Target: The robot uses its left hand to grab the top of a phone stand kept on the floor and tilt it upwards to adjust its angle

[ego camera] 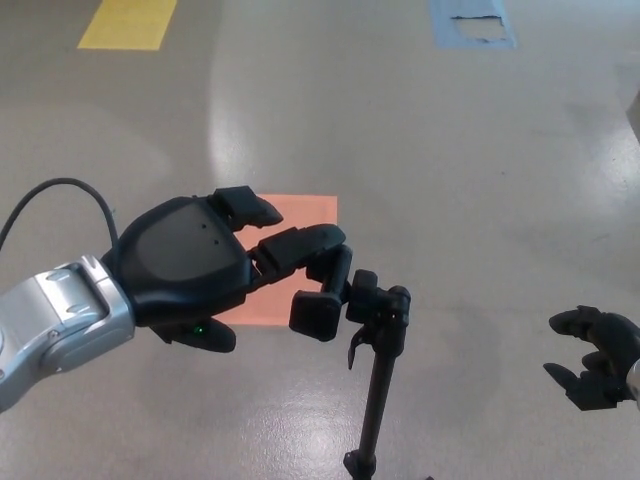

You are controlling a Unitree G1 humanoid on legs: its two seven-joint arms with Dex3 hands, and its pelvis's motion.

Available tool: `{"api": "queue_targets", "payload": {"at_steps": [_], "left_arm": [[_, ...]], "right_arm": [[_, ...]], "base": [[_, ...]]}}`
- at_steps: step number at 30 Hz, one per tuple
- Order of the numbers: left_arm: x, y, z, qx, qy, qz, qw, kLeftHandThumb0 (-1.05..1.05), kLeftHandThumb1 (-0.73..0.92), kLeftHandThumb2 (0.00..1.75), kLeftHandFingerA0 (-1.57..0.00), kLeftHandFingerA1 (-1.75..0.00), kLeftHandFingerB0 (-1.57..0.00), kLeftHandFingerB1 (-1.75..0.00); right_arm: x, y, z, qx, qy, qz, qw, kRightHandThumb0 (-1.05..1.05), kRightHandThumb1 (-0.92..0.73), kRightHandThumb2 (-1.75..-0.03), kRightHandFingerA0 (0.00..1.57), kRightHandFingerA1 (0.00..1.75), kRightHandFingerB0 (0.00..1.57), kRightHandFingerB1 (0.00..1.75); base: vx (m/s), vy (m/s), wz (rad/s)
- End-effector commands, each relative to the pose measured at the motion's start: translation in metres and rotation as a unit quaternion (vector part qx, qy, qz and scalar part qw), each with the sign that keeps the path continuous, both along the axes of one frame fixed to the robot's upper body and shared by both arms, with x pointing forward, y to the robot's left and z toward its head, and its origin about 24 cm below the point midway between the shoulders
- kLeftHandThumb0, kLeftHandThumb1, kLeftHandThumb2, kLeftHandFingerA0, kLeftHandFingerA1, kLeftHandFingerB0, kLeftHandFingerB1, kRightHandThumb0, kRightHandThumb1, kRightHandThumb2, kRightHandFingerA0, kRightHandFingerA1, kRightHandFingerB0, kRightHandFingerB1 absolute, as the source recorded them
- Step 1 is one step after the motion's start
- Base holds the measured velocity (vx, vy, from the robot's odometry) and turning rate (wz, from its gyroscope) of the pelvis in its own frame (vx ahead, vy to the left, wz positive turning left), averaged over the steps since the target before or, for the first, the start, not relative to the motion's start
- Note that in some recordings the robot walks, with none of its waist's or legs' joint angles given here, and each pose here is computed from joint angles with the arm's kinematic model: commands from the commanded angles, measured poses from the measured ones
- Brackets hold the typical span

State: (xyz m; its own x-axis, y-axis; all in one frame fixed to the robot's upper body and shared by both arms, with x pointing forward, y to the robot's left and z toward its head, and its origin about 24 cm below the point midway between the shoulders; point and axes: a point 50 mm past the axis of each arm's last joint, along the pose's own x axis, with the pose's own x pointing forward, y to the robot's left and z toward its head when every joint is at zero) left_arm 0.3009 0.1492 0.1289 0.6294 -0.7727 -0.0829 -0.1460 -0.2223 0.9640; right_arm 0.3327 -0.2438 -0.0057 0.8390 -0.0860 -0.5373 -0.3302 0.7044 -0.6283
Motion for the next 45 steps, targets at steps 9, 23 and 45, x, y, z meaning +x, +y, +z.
{"api": "queue_targets", "payload": {"at_steps": [9, 23, 45], "left_arm": [[-0.008, 0.006, -0.021, 0.025, 0.036, -0.002, 0.999, -0.66, 0.46, 0.78, -0.25, -0.46, -0.01, -0.16], [-0.013, 0.006, -0.037, 0.029, 0.057, -0.004, 0.998, -0.61, 0.54, 0.57, -0.33, -0.35, -0.01, -0.25], [0.012, 0.019, 0.006, -0.015, 0.003, 0.050, 0.999, -0.68, 0.47, 0.80, -0.21, -0.44, 0.00, -0.13]], "right_arm": [[0.001, -0.001, 0.002, 0.003, -0.001, -0.004, 1.000, -0.25, -0.61, -1.08, 0.07, 0.51, 0.06, 0.49], [0.002, -0.001, 0.003, 0.006, -0.003, -0.003, 1.000, -0.24, -0.61, -1.08, 0.08, 0.51, 0.07, 0.49], [0.002, 0.001, 0.003, 0.014, -0.006, -0.007, 1.000, -0.24, -0.61, -1.08, 0.07, 0.51, 0.06, 0.49]], "base": [[0.00, 0.000, 0.00], [0.00, 0.000, 0.00], [0.00, 0.000, 0.00]]}}
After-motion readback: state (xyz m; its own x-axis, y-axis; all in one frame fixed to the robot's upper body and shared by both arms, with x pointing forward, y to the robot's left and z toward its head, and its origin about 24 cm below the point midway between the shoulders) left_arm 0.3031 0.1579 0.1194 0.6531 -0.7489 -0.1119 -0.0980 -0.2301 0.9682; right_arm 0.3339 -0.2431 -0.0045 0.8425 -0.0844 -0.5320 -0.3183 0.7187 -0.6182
